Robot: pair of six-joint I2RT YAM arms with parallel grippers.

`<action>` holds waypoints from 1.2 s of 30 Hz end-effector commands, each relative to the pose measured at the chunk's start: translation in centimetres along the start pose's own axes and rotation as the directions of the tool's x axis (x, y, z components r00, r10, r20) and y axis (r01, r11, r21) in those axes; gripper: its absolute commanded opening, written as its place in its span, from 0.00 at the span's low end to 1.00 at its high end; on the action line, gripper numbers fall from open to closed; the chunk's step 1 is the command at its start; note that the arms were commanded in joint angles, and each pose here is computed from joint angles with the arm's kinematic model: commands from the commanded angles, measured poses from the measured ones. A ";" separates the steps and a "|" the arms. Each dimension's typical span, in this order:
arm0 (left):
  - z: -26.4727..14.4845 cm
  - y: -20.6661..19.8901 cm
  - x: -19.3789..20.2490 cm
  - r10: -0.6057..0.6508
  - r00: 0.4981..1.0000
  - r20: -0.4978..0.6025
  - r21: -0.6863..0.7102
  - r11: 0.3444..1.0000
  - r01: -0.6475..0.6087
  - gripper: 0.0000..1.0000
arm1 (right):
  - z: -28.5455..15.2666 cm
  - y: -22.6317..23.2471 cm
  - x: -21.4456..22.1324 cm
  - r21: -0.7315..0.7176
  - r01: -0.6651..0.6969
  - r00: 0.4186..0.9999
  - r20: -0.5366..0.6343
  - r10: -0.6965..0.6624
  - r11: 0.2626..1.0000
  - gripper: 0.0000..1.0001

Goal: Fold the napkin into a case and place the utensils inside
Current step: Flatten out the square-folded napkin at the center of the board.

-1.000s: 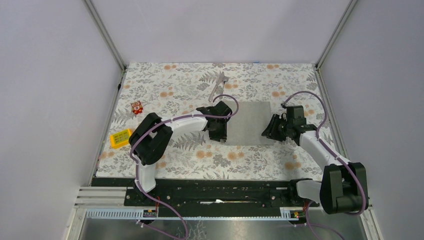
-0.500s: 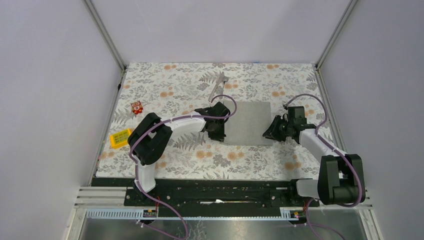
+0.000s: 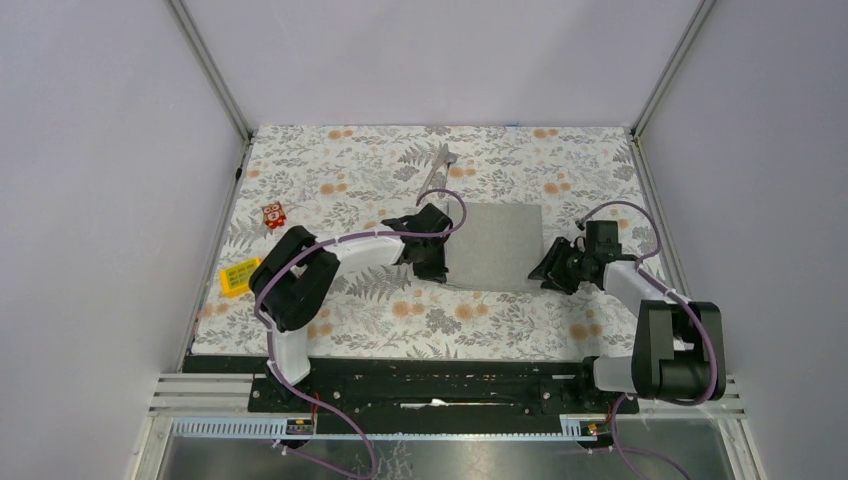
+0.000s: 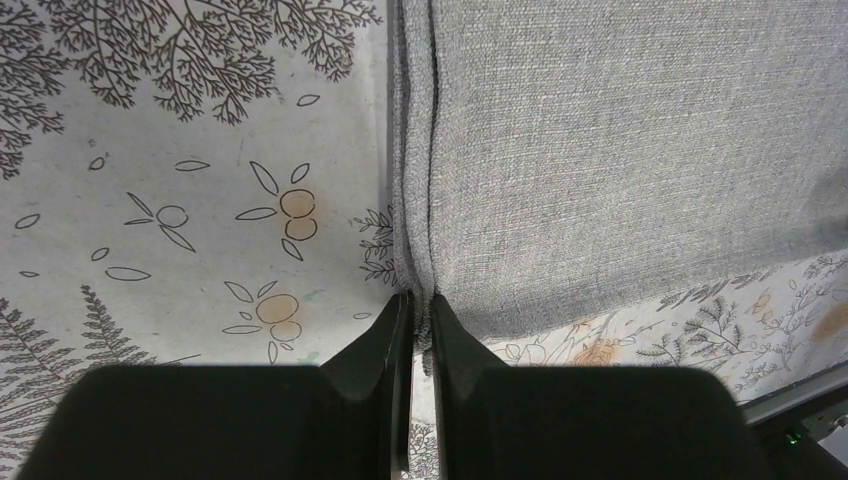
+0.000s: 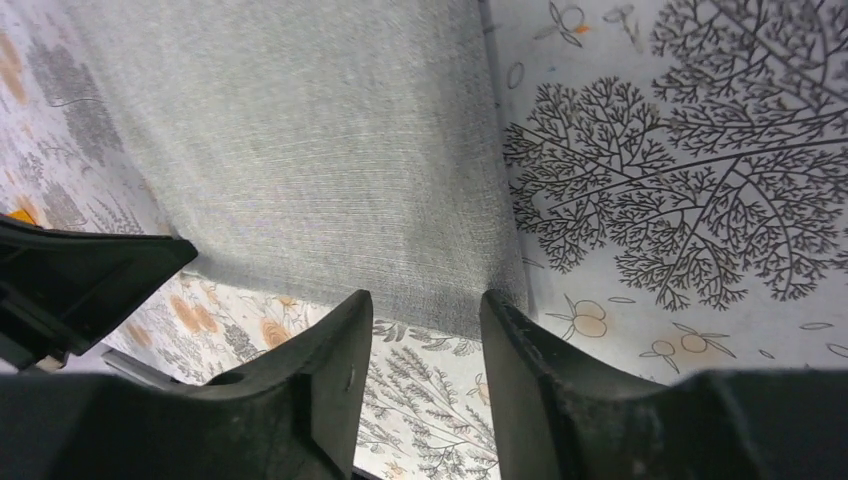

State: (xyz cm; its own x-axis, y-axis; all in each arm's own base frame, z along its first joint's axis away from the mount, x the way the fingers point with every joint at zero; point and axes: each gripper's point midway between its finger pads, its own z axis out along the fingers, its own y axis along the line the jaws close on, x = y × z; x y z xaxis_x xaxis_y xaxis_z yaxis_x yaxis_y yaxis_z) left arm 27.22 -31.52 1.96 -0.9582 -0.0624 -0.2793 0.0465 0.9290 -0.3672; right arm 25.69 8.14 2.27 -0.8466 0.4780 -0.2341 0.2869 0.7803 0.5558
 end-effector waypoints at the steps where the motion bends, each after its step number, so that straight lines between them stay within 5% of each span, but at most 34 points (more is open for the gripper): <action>1: -0.7 1.9 0.5 0.013 1.000 -0.018 -0.053 0.998 -0.014 0.15 | -2.2 2.9 -2.0 -0.069 0.088 0.995 0.048 -0.085 0.994 0.55; 8: -3.7 -1.0 -1.9 0.000 1.000 -0.008 0.076 0.997 0.001 0.35 | -1.7 7.0 -6.0 -0.204 0.104 0.993 0.072 -0.091 0.973 0.64; 17: -5.5 -5.5 -10.0 -0.050 0.998 0.033 0.351 0.936 0.035 0.52 | 1.1 11.2 -13.0 -0.318 0.089 0.994 0.090 -0.063 0.944 0.69; 25: -2.1 -9.6 -16.0 -0.063 0.992 0.106 0.477 0.879 0.005 0.49 | 5.0 11.6 -17.0 -0.357 0.103 0.992 0.101 -0.072 0.929 0.74; 36: 3.9 -4.4 -22.3 -0.146 0.973 0.179 0.461 0.886 0.049 0.48 | 8.6 8.1 -19.3 -0.351 0.043 0.995 0.096 -0.010 0.935 0.76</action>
State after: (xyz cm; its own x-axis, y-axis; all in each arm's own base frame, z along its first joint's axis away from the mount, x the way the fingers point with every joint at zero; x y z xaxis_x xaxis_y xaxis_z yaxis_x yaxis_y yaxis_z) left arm 45.68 -36.51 5.36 -0.9257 -0.2096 -0.3148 0.0889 0.6884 -0.7199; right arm 46.87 9.46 4.71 -0.8144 0.4996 -0.2951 0.0982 0.6199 0.7785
